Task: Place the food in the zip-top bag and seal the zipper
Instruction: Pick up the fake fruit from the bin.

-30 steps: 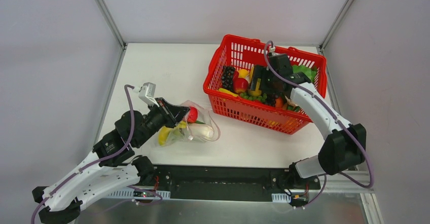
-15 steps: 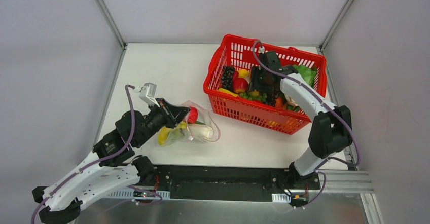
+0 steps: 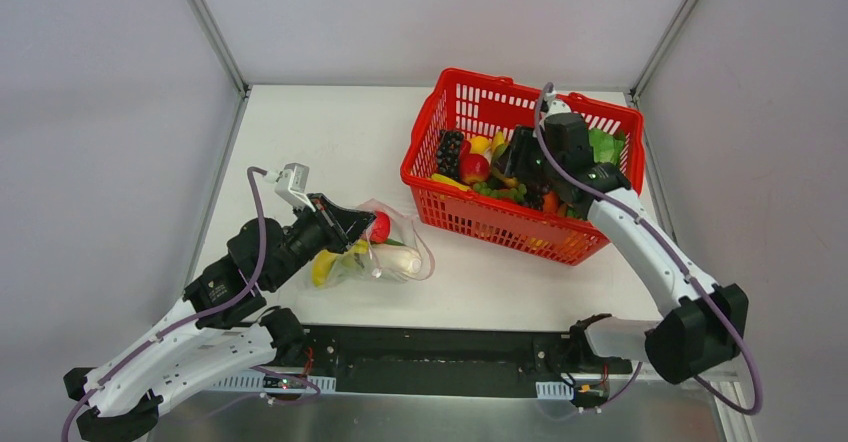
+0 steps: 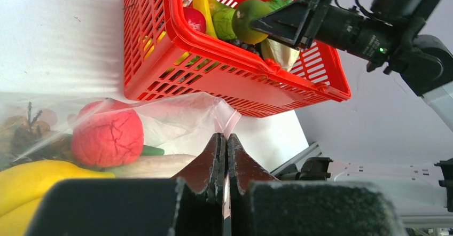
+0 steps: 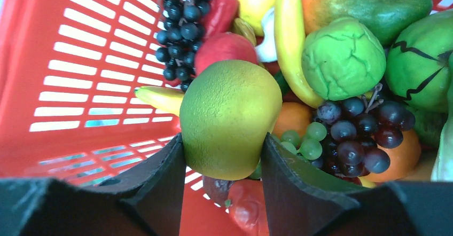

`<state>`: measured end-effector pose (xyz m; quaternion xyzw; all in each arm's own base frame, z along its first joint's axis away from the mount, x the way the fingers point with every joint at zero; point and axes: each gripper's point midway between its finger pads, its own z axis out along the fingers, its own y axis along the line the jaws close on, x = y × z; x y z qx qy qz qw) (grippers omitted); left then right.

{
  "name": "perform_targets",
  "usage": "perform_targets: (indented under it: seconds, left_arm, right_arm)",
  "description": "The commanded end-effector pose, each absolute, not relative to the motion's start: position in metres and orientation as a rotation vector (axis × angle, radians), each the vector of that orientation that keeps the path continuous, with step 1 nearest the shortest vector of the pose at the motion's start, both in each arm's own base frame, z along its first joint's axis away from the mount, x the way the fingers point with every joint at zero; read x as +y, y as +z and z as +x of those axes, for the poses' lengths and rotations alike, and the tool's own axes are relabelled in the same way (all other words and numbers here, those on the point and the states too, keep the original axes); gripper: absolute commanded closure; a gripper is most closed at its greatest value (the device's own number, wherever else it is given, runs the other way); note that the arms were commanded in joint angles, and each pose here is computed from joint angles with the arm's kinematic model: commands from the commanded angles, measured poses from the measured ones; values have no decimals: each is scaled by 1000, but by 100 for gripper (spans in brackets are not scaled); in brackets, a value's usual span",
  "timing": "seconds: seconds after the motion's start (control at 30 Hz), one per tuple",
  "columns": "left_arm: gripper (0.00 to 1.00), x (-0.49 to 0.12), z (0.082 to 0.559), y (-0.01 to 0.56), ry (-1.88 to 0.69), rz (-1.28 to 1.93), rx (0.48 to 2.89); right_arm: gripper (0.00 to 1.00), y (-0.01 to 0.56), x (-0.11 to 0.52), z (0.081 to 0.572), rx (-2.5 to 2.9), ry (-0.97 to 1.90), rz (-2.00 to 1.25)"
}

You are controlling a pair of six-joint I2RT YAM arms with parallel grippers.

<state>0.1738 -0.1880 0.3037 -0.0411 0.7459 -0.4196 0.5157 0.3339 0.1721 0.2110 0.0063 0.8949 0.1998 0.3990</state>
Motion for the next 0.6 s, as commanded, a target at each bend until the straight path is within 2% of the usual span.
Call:
perform_targets:
  seconds: [0.0,0.2,0.37,0.57]
  left_arm:
    - [100,-192,176,323,-1069,-120,1728]
    - [100,-194,176,323,-1073,-114,1731]
    - [100,-196,177,323,-1074,-108,1733]
    - [100,-197,177,323,-1072,-105,1734]
  right_arm:
    - [61,269,183,331,2028,661,21]
    - [62,311,191,307,1903,781,-81]
    - [61,351,221,260,1775,1059,-298]
    - [60,363,263,188,1710,1358,-646]
